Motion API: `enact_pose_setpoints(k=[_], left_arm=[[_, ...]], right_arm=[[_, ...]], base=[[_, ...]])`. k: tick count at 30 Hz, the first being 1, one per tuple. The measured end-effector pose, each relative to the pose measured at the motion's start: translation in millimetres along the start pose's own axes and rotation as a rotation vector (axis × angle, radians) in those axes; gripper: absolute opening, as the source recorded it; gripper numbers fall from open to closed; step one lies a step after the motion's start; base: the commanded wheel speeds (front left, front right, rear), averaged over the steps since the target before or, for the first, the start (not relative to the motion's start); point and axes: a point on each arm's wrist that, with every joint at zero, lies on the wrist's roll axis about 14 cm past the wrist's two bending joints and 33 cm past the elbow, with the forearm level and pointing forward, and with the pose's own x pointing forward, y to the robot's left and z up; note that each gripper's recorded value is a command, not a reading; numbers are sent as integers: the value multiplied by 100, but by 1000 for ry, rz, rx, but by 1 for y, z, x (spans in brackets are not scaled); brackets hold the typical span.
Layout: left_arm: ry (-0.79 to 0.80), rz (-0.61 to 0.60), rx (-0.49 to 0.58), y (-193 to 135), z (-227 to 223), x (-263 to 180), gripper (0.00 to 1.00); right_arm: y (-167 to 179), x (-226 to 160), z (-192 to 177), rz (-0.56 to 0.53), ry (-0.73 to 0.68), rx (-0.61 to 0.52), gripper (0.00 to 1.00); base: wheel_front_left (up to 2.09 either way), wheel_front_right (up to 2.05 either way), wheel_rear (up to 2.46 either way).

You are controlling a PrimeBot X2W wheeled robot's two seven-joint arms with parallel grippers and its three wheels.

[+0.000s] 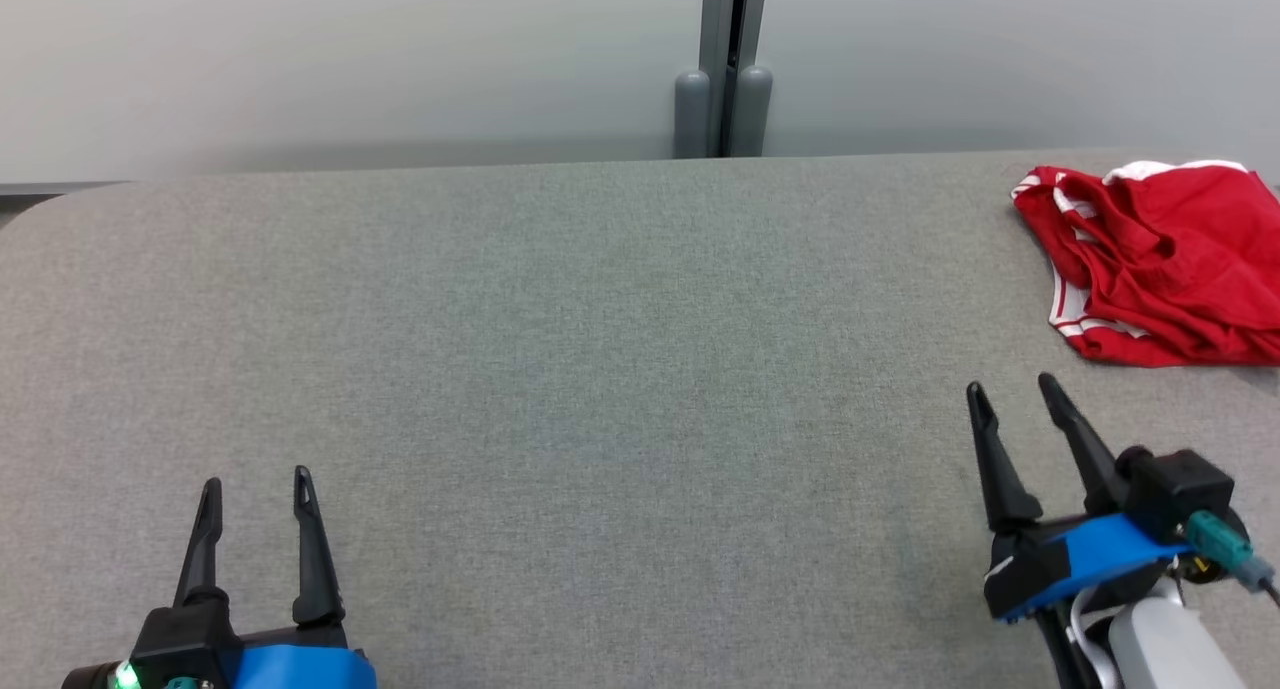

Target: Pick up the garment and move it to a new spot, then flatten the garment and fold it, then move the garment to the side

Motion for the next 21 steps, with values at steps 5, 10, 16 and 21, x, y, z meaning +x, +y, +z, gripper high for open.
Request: enact_pose_setpoints(k=[5,10,16,21], left_arm=[[3,10,-3,5,0,-6,100],[2,16,-6,8,0,-13,100],[-4,19,-12,11,2,-18,100],[-7,18,-13,10,3,-19,100]], right_arm=[[10,-16,-2,-10,-6,11,100],[11,-28,3,-32,-24,5,100],[7,-43,8,-61,-23,-6,100],[3,-49,12,-79,-26,-5,100]], base=[[0,0,0],[0,0,0],[0,0,0],[0,0,0]])
